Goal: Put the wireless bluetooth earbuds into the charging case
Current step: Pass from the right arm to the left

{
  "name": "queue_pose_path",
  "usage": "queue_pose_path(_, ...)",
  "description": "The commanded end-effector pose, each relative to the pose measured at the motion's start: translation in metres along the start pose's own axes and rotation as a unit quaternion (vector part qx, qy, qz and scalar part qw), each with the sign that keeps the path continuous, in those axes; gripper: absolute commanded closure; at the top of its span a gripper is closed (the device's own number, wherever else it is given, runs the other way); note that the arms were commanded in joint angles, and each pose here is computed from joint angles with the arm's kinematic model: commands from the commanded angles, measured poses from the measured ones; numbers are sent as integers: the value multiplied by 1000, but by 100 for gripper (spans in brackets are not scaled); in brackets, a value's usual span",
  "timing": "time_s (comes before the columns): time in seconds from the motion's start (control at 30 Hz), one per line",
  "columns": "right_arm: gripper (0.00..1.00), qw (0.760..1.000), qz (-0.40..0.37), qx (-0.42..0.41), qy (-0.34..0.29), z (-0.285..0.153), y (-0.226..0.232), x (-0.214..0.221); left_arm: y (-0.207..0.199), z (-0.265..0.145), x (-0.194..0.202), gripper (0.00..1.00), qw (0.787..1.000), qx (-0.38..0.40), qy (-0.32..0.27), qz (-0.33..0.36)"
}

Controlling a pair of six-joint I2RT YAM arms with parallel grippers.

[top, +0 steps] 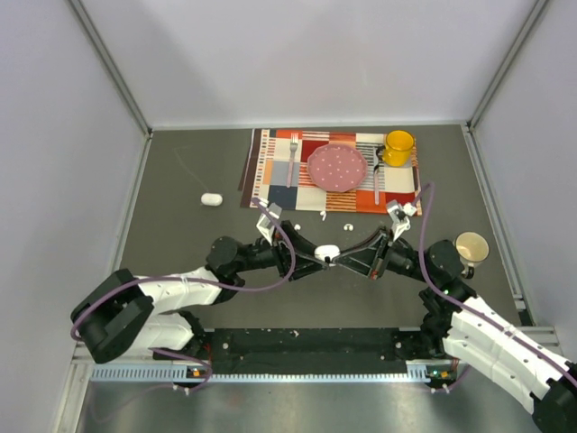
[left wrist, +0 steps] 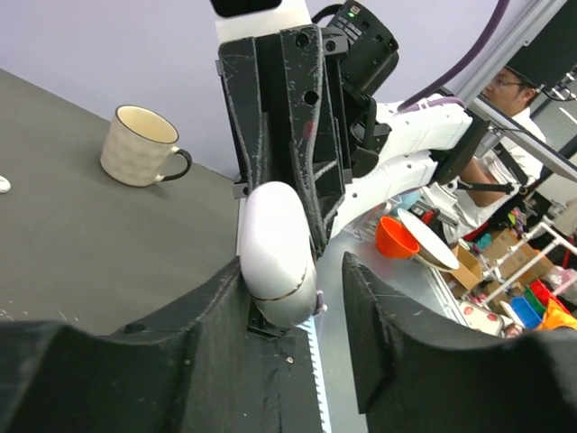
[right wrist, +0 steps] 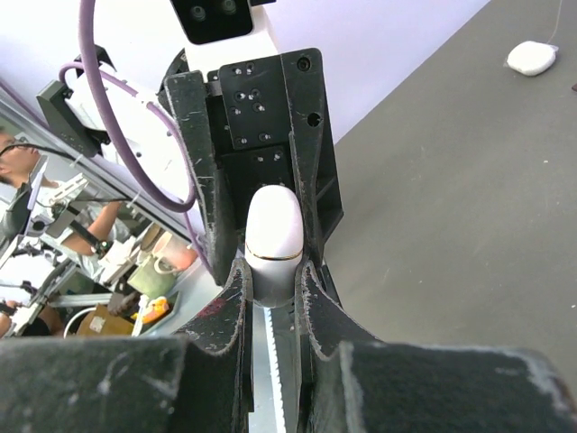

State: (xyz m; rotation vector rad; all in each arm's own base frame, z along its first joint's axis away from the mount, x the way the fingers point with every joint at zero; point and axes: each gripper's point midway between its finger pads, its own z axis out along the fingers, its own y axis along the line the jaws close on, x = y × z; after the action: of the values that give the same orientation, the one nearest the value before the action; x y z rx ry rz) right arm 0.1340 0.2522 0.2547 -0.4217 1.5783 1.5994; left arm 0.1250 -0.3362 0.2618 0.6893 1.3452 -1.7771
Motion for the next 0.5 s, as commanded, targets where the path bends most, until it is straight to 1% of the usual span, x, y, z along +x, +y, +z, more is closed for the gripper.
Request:
queue_pose_path(0.0, 100, 1000, -12, -12, -9, 1, 5, -3, -14, 12, -17, 53, 999, 25, -25, 36)
queue_pose_path(0.1, 100, 1000, -11, -13, -7, 1, 5, -2, -12, 13, -16, 60, 999, 22, -26, 36)
queue_pose_path(0.13, 100, 1000, -10, -12, -8, 1, 5, -2, -12, 14, -16, 64, 999, 21, -27, 37)
queue_pose_path(0.2, 100, 1000, -9, -13, -4, 1, 5, -1, -11, 16, -14, 68, 999, 18, -24, 40)
queue_pose_path(0.23, 100, 1000, -7, -11, -2, 1, 3, 0, -11, 17, -16, 77, 999, 16, -25, 43)
queue_pose_path(0.3, 100, 1000, -4, -7, 6, 1, 1, 4, -8, 18, -12, 83, 999, 9, -15, 47)
queue_pose_path(0.33, 98, 1000, -1, -4, 8, 1, 0, 4, -8, 19, -13, 85, 999, 7, -13, 52)
queue_pose_path(0.37, 91, 1000, 0, -1, 10, 1, -2, 6, -5, 19, -10, 88, 999, -4, -2, 49)
queue_pose_path(0.4, 79, 1000, 6, 7, 15, 1, -4, 7, -4, 20, -9, 93, 998, -7, 3, 65)
queue_pose_path(0.43, 57, 1000, 10, 12, 15, 1, -5, 7, -3, 20, -9, 100, 997, -12, 8, 74)
queue_pose_path(0.47, 41, 1000, 15, 17, 15, 1, -6, 7, -6, 21, -11, 100, 996, -18, 6, 87)
